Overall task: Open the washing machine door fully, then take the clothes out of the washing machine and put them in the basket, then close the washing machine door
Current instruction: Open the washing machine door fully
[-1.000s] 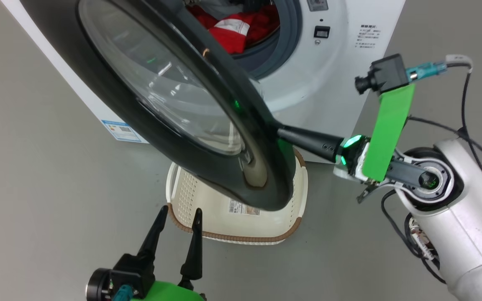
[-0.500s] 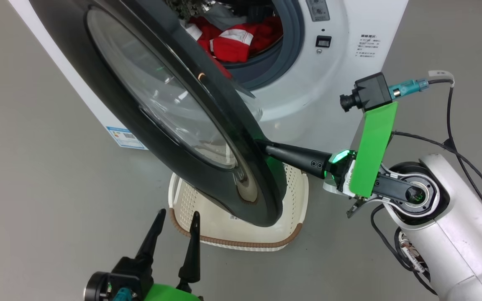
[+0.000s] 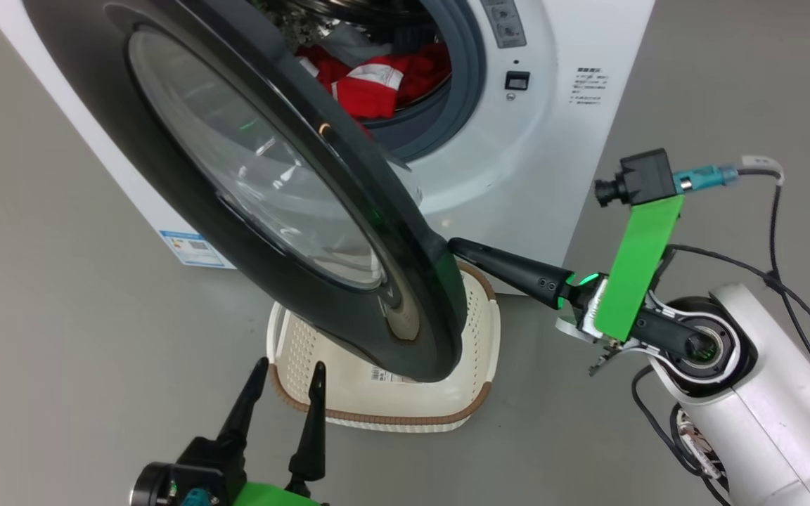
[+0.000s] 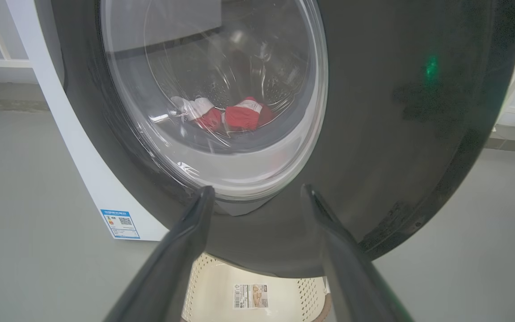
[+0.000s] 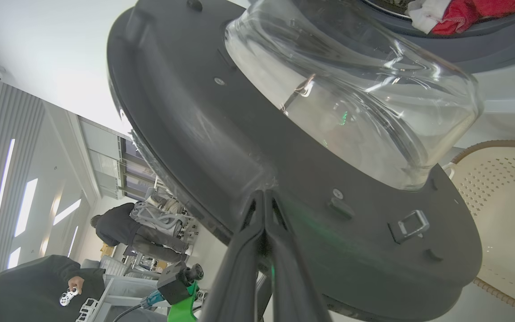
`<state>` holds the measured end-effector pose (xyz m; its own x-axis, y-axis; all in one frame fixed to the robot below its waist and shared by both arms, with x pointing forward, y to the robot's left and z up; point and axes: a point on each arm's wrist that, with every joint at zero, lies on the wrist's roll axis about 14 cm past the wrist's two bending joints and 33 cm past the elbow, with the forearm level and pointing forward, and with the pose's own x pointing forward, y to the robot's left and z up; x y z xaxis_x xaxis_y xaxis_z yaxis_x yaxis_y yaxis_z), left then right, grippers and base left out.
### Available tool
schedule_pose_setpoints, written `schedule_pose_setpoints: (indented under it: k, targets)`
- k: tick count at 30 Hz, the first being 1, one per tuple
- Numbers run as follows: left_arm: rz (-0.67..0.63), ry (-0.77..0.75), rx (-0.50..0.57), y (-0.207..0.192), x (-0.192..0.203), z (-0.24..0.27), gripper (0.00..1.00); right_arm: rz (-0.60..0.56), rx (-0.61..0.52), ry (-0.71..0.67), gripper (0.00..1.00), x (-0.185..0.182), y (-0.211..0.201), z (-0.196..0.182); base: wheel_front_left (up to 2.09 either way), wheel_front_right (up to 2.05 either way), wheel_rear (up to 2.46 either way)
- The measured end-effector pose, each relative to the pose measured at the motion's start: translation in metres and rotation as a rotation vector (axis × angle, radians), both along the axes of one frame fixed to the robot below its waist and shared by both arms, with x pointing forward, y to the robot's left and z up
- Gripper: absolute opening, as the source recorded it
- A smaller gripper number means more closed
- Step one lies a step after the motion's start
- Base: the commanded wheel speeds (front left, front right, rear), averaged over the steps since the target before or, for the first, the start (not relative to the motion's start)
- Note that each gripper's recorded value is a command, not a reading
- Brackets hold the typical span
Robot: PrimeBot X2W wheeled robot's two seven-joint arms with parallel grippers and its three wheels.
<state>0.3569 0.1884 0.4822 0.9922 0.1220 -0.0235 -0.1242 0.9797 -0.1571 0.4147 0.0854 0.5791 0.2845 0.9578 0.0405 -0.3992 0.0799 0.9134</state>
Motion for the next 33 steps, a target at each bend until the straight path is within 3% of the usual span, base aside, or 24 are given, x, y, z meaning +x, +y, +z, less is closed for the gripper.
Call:
schedule_pose_setpoints:
  k: [2, 7, 9, 10, 12, 15, 27, 33]
  targets:
    - [-0.003, -0.002, 0.005, 0.0, 0.001, 0.001, 1.0, -0.032, -0.005, 0.009, 0.02, 0.002, -0.008, -0.004, 0.0, 0.0, 0.0]
    - [-0.014, -0.007, 0.009, -0.001, 0.004, 0.001, 1.0, -0.118, -0.017, 0.046, 0.37, 0.005, -0.031, -0.019, 0.0, 0.0, 0.0]
    - [-0.021, -0.009, 0.006, -0.002, 0.005, 0.001, 1.0, -0.149, -0.023, 0.062, 0.46, 0.004, -0.039, -0.026, 0.0, 0.0, 0.0]
    - [-0.023, -0.008, 0.007, -0.002, 0.006, 0.001, 1.0, -0.165, -0.027, 0.07, 0.46, 0.004, -0.044, -0.029, 0.0, 0.0, 0.0]
    - [-0.036, -0.002, 0.008, -0.005, 0.004, -0.002, 1.0, -0.203, -0.034, 0.085, 0.75, 0.004, -0.054, -0.036, 0.0, 0.0, 0.0]
    - [-0.042, 0.003, 0.007, -0.007, 0.004, -0.003, 1.0, -0.259, -0.048, 0.113, 1.0, 0.004, -0.07, -0.047, 0.0, 0.0, 0.0]
    - [-0.061, 0.008, 0.005, -0.012, 0.0, -0.006, 1.0, -0.484, -0.141, 0.22, 1.0, -0.013, -0.131, -0.103, 0.0, 0.0, 0.0]
    - [-0.061, -0.002, 0.004, -0.012, 0.002, -0.003, 1.0, -0.613, -0.213, 0.209, 1.0, -0.019, -0.162, -0.123, 0.0, 0.0, 0.0]
